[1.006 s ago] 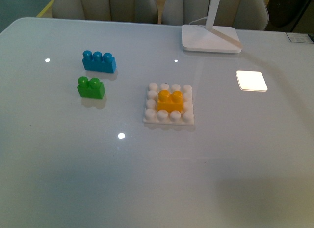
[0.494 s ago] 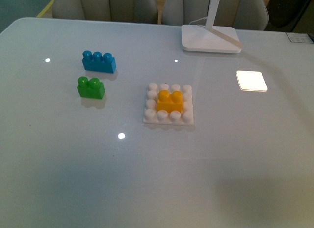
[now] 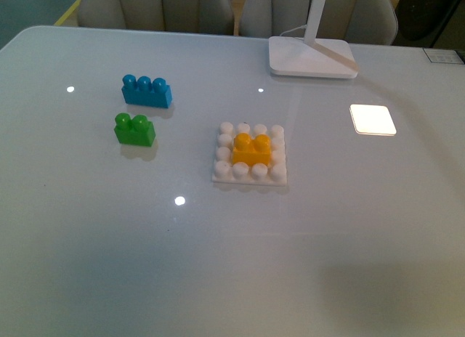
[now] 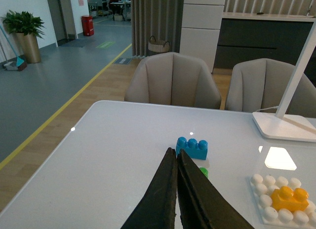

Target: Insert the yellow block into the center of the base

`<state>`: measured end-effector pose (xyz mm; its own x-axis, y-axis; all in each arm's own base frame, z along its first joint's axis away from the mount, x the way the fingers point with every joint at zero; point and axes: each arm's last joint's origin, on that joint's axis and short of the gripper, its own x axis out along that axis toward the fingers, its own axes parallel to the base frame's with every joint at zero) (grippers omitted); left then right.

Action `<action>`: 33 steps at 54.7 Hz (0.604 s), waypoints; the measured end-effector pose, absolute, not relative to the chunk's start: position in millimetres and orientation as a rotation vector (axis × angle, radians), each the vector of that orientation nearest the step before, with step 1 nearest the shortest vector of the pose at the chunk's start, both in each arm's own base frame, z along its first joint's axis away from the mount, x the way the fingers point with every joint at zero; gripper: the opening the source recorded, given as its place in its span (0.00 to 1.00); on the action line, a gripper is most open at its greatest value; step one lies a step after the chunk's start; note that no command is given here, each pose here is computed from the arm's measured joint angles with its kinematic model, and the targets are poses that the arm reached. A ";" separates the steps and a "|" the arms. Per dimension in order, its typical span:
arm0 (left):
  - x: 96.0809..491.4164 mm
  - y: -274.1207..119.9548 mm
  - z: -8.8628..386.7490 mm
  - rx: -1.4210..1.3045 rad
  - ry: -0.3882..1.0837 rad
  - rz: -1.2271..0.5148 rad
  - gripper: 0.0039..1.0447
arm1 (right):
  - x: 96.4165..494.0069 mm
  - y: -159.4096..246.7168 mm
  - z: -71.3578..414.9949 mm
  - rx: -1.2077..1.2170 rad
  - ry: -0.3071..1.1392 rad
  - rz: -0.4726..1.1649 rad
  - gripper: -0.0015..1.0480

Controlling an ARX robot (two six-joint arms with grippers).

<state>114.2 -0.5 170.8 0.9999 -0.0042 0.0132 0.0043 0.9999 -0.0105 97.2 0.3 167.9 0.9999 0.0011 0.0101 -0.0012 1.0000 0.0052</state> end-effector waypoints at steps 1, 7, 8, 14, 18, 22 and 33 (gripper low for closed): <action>113.5 -0.5 170.7 -0.011 -0.013 -0.004 0.02 | 97.2 0.2 167.9 0.005 -0.010 0.001 0.92; 111.3 -0.5 170.6 -0.011 -0.013 -0.005 0.02 | 97.2 0.3 167.9 0.005 -0.010 0.001 0.92; 111.0 -0.5 170.6 -0.011 -0.013 -0.004 0.02 | 97.2 0.3 167.9 0.005 -0.010 0.001 0.92; 108.8 -0.5 170.4 -0.011 -0.013 -0.004 0.02 | 97.2 0.3 167.9 0.005 -0.010 0.001 0.92; 105.6 -0.5 168.7 -0.010 0.001 -0.004 0.02 | 97.2 0.3 167.9 0.005 -0.010 0.001 0.92; 98.6 -0.4 166.7 -0.010 0.005 -0.005 0.02 | 97.2 0.2 167.9 0.005 -0.010 0.001 0.92; 97.3 -0.4 167.5 -0.011 -0.008 -0.004 0.02 | 97.2 0.3 167.9 0.005 -0.010 0.001 0.92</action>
